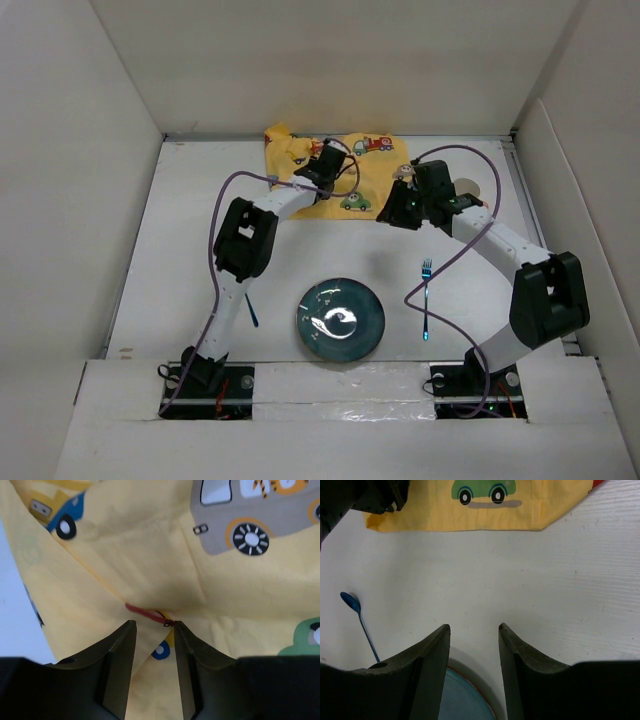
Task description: Set the dinner table for one person
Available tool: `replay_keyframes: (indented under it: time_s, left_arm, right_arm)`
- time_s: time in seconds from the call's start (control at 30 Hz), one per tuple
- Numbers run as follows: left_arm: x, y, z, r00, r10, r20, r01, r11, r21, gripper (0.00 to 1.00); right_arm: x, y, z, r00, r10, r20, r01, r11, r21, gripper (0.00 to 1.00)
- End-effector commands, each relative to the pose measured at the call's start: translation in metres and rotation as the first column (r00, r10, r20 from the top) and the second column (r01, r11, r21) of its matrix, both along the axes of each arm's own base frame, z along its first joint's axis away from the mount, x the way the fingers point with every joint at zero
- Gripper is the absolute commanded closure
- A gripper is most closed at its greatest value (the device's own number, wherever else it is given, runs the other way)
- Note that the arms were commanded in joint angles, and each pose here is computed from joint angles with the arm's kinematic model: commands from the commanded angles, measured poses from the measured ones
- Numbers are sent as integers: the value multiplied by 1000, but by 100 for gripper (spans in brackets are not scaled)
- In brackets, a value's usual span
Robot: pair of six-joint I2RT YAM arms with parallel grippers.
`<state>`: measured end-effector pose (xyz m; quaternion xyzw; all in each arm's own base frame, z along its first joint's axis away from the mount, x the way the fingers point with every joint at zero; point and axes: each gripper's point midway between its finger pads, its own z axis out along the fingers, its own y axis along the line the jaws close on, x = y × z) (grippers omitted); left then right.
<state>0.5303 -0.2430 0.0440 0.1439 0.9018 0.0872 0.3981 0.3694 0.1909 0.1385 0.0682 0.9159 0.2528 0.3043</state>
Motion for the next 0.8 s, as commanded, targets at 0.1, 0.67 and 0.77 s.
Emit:
replay_keyframes:
  time_s: [0.1, 0.67, 0.77]
  left_arm:
    - [32, 7, 31, 994, 49, 98, -49, 999, -8, 75]
    - [11, 75, 150, 950, 246, 192, -187, 940, -284, 100]
    - [-1, 113, 182, 921, 329, 210, -228, 890, -395, 100]
  right_arm:
    - [-1, 0, 18, 998, 30, 56, -31, 999, 19, 51]
    - [45, -35, 13, 980, -195, 48, 197, 979, -45, 50]
    - [65, -55, 3, 959, -282, 29, 283, 956, -78, 43]
